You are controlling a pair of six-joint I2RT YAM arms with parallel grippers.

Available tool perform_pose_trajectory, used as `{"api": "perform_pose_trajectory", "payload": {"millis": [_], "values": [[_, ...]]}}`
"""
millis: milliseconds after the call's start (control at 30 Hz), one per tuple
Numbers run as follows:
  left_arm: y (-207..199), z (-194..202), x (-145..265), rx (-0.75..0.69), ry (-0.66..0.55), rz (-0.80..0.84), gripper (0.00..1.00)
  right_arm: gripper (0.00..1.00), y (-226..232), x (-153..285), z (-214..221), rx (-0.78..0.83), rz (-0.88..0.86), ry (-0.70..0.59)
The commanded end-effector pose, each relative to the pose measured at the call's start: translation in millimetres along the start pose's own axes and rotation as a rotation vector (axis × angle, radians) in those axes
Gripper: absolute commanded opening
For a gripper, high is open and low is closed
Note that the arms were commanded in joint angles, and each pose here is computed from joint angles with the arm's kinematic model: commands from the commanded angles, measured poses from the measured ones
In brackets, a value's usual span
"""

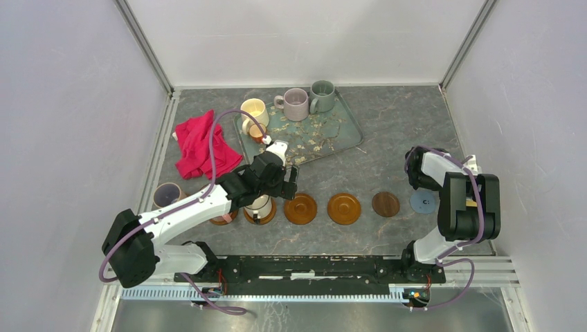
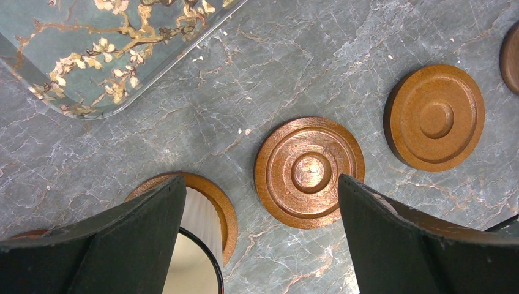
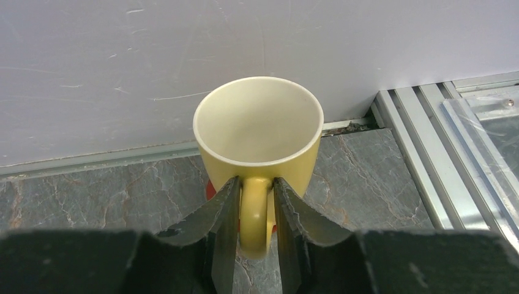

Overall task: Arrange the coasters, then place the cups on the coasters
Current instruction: Place the cup on the coaster.

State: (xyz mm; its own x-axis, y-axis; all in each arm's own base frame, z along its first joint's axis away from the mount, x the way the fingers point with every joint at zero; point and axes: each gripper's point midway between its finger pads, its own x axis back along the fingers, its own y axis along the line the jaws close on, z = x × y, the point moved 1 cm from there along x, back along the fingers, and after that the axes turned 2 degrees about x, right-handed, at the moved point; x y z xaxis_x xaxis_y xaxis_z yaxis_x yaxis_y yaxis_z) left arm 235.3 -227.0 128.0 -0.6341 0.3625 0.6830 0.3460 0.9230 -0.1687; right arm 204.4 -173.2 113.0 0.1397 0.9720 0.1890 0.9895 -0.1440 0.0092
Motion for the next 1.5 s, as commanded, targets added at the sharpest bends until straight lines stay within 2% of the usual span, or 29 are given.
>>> {"api": "perform_pose_trajectory", "payload": {"millis": [0, 667, 1067, 1267, 1333, 1467], "values": [[-3.4, -17.1, 5.4, -0.036, -0.059, 0.025, 1.00, 0.33, 19.3, 2.8, -79.3, -0.002, -0.176, -0.434], [-4.1, -18.6, 7.1, -0.030, -0.069, 0.031, 1.00, 0.38, 15.8, 8.8, -68.6, 0.019, -0.181, -0.377], [-4.7, -20.9, 9.6, -0.027, -0.079, 0.036, 1.00, 0.49, 23.9, 27.2, -73.8, 0.033, -0.223, -0.347], [-4.8, -22.5, 11.1, -0.025, -0.086, 0.038, 1.00, 0.63, 24.0, 40.1, -74.9, 0.064, -0.253, -0.315], [-5.1, -23.0, 11.5, -0.024, -0.088, 0.040, 1.00, 0.71, 24.6, 47.3, -76.0, 0.075, -0.277, -0.310], [-5.4, -24.6, 12.7, -0.022, -0.094, 0.041, 1.00, 0.93, 26.8, 61.4, -79.1, 0.101, -0.319, -0.295]]}}
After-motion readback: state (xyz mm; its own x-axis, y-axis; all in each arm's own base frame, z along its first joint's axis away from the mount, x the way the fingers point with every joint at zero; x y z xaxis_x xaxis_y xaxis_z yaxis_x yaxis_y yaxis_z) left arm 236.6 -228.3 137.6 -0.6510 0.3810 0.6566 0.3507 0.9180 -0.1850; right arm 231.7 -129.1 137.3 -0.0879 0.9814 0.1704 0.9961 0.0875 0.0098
